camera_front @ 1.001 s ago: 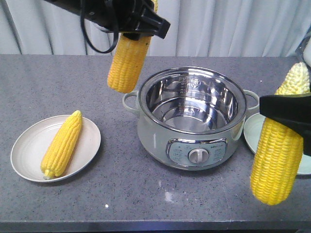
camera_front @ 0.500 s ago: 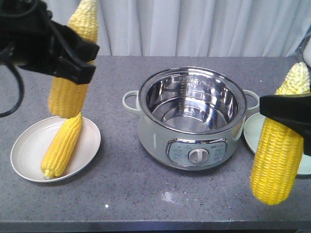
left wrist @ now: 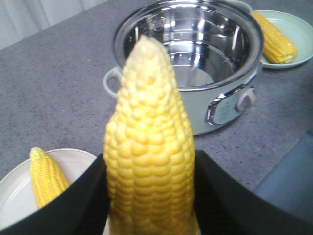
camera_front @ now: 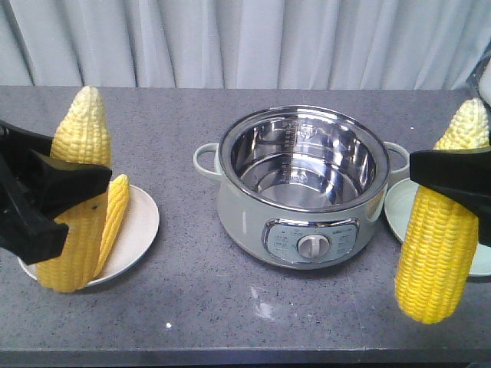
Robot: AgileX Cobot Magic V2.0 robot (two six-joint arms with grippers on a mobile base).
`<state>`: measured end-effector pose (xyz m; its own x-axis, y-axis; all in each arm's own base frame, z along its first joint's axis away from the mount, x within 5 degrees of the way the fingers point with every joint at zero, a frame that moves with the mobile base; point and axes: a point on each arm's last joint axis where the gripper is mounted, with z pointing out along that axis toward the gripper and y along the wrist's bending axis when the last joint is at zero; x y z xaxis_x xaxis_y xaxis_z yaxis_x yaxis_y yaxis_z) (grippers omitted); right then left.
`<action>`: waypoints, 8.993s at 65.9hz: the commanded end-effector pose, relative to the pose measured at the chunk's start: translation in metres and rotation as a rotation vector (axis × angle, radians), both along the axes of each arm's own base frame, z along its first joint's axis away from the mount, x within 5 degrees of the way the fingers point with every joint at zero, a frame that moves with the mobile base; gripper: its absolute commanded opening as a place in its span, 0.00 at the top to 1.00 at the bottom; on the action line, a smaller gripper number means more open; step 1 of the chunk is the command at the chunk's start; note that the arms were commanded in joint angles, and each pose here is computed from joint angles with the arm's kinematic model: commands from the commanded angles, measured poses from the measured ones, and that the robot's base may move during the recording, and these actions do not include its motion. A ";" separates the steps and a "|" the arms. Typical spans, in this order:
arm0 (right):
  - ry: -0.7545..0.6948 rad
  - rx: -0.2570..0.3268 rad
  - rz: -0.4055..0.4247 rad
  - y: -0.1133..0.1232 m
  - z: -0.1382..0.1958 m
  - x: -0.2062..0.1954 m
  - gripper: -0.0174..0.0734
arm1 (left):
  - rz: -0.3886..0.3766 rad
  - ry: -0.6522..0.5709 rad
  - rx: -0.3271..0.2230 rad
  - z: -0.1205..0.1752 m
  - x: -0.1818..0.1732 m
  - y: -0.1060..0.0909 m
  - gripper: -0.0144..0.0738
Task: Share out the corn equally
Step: 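Hold both cobs upright in the grippers above the plates, then turn the base toward the other counter holding both cobs, then drive the base toward the empty cream and green plates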
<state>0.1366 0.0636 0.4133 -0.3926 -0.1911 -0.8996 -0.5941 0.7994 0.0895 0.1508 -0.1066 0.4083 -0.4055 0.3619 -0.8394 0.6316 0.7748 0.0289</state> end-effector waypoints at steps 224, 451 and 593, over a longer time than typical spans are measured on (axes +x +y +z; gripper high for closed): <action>-0.073 0.044 -0.029 -0.001 0.013 0.000 0.62 | -0.019 -0.084 -0.114 0.016 -0.002 -0.003 0.55; -0.073 0.044 -0.029 -0.001 0.013 0.000 0.62 | -0.019 -0.084 -0.114 0.016 -0.002 -0.003 0.55; -0.073 0.044 -0.029 -0.001 0.013 0.000 0.62 | -0.019 -0.084 -0.114 0.016 -0.002 -0.003 0.55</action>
<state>0.1366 0.0636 0.4133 -0.3932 -0.1904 -0.8995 -0.5937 0.7996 0.0903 0.1496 -0.1100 0.4108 -0.3840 0.3339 -0.8608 0.6522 0.7580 0.0031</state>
